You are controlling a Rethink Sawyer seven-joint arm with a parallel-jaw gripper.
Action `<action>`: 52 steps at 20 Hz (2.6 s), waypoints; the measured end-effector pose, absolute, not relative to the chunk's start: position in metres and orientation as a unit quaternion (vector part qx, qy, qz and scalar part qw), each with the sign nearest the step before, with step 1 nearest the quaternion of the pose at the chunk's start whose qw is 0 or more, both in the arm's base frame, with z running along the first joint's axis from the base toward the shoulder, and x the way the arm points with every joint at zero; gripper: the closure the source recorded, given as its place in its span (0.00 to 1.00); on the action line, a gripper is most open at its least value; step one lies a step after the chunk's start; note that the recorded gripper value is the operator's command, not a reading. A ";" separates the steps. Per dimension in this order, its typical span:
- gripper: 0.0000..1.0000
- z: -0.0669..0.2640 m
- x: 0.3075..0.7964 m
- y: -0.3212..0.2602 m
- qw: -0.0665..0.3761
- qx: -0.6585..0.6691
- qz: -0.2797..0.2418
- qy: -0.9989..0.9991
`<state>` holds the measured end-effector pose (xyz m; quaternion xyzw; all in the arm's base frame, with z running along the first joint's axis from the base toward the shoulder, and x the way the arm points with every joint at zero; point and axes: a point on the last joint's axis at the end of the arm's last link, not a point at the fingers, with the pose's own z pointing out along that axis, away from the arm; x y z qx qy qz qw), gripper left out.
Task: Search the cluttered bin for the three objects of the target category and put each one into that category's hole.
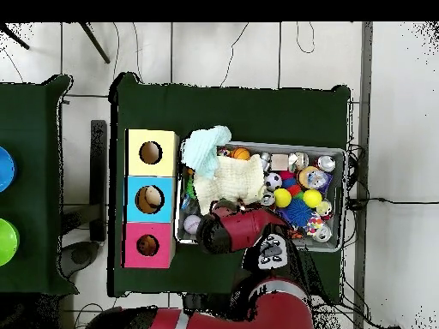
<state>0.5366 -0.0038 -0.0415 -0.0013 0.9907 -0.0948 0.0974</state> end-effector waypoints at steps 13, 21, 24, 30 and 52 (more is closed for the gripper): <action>1.00 -0.034 0.539 -0.016 0.107 0.016 -0.095 0.990; 1.00 0.003 0.535 -0.022 0.095 0.053 -0.084 0.990; 1.00 0.026 0.530 -0.018 0.081 0.070 -0.081 0.991; 1.00 0.064 0.521 -0.010 0.062 0.093 -0.073 0.991; 1.00 0.180 0.455 -0.022 0.027 0.200 -0.047 0.978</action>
